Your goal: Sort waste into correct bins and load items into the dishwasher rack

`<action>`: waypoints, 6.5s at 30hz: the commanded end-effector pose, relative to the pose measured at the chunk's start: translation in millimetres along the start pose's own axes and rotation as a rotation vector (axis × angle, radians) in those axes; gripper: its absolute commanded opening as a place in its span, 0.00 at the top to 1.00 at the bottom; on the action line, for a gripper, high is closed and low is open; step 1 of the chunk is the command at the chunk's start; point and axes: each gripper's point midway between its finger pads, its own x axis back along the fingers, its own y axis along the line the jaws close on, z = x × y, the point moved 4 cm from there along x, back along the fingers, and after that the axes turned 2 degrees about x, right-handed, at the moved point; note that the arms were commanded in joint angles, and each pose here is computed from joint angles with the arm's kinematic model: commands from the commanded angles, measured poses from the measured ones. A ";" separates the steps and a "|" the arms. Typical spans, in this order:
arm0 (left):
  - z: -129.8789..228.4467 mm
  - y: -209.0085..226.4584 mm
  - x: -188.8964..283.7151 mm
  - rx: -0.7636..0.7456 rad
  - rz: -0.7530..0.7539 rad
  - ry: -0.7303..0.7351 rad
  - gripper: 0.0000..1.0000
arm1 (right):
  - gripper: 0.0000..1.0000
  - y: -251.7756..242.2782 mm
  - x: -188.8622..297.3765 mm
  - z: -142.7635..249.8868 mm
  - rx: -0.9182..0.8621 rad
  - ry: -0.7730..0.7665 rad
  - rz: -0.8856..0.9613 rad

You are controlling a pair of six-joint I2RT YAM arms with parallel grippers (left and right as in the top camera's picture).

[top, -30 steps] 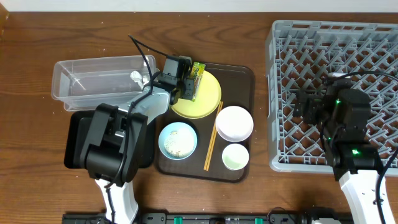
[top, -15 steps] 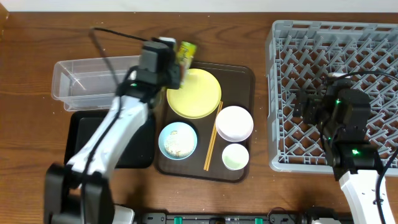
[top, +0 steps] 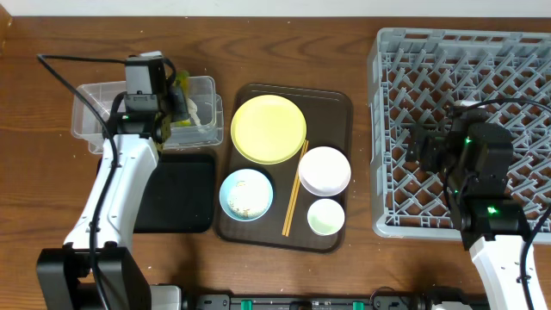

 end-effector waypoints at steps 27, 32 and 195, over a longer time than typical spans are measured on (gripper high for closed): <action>105.5 -109.7 48.9 -0.272 0.261 0.373 0.50 | 0.01 4.3 3.8 -10.1 0.015 -0.028 -0.014; 119.8 -114.9 54.4 -0.264 0.243 0.414 0.53 | 0.01 4.3 3.8 -10.0 0.015 -0.027 -0.014; 168.0 -124.5 56.2 -0.321 0.443 0.358 0.64 | 0.01 4.6 4.0 -14.0 0.015 -0.047 -0.015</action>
